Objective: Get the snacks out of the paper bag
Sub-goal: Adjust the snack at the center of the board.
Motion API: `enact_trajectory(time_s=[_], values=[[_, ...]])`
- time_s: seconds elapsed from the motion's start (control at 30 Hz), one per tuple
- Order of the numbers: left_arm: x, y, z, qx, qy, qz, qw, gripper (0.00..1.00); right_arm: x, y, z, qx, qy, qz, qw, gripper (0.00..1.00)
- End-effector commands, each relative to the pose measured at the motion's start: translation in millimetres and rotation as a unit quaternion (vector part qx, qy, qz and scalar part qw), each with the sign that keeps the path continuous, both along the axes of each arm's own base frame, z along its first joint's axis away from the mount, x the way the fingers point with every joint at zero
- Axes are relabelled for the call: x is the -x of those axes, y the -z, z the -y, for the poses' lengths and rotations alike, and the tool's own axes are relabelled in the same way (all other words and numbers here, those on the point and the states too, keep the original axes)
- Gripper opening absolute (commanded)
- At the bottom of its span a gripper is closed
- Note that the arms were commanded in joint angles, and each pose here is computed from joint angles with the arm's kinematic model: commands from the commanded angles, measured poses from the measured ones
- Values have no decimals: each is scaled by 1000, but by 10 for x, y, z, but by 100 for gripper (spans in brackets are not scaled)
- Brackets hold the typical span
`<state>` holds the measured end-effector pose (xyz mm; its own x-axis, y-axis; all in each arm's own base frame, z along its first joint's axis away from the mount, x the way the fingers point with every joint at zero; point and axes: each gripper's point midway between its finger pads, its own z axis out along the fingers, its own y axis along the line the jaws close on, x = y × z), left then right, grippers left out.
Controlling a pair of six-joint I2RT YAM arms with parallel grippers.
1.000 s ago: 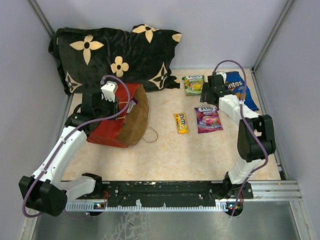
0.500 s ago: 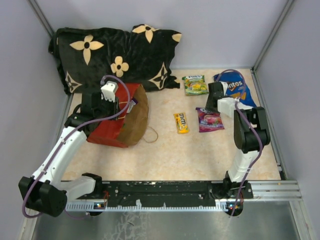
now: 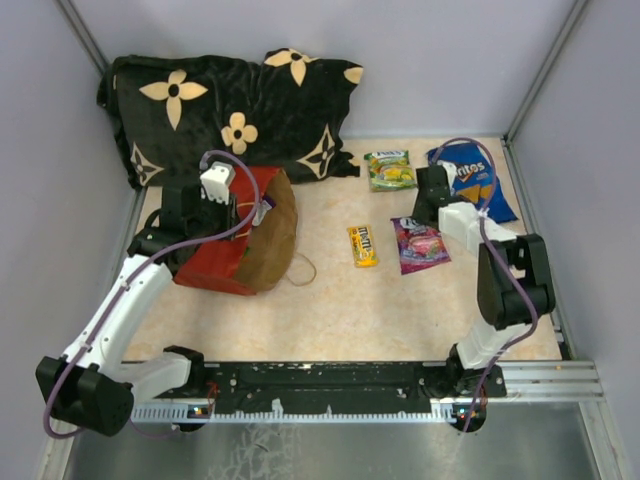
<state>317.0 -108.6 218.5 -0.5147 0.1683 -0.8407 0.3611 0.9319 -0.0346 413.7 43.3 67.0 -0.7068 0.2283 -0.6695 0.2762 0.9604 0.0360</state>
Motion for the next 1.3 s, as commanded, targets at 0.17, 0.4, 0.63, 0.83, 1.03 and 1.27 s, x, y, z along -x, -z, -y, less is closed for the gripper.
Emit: enact_trajectory(time_s=[0.17,0.4,0.63,0.83,1.03,1.27], values=[[15,-131,-16,3,3,22,1000,38,88,-1279,-573,13,-43,127,991,0],[22,-210,-63,0,-6,35,999,37,109,-1793,-1374,-40,-76,181,980,0],[33,-257,-73,2,-6,44,999,38,-295,-1729,-2056,-96,-57,189,976,0],[7,-196,-58,0,-4,33,999,40,-695,-1389,-2402,-110,-63,163,979,40],[-14,-117,-46,-4,-1,21,1000,48,-704,-1470,-2372,-57,-133,165,976,83],[-32,-55,-22,-3,4,14,1000,48,-924,-1146,-2323,5,-184,181,966,53]])
